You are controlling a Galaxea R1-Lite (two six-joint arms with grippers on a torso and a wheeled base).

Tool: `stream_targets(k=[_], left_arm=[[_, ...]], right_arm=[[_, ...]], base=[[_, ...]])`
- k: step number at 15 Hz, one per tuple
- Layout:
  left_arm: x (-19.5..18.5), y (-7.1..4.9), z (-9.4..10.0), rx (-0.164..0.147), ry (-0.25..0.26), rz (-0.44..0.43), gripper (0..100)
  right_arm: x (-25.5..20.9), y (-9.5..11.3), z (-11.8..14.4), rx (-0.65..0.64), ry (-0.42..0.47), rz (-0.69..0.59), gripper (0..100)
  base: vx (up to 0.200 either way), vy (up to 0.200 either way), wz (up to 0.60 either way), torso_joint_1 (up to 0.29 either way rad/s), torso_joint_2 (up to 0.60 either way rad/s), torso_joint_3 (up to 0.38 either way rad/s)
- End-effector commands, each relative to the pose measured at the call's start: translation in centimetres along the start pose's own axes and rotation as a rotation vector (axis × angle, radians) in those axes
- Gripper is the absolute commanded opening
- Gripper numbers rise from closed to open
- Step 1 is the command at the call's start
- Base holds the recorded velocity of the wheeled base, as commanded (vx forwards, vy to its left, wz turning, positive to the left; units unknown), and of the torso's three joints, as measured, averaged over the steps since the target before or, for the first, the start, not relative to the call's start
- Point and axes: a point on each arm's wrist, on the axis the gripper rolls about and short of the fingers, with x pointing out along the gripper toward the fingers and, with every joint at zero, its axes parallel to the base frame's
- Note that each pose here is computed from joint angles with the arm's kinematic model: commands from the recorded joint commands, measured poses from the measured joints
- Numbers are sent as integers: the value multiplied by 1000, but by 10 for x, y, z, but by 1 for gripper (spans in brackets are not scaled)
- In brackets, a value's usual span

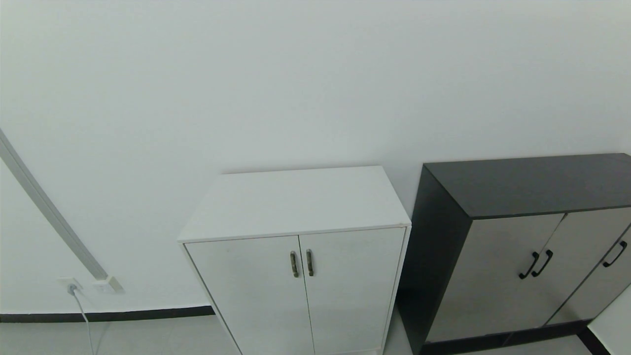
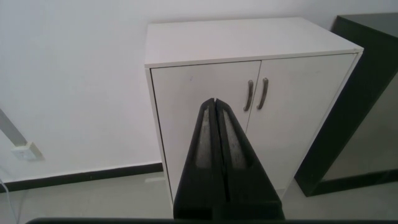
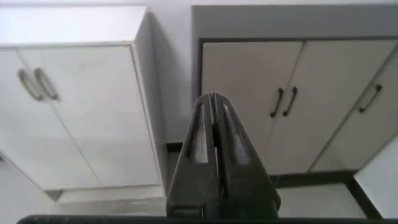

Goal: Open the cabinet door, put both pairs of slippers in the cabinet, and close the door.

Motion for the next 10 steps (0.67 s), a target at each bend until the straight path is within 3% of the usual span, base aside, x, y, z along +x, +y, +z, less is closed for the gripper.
stream_targets(k=[1, 10], left_arm=[[0, 0, 0, 0, 1, 1, 0], [0, 0, 0, 1, 1, 1, 0]], right_arm=[[1, 0, -1, -3, 9, 11, 0], [0, -1, 0, 42, 5, -28, 0]], base=[[0, 0, 0, 0, 0, 0], [0, 0, 0, 0, 0, 0]])
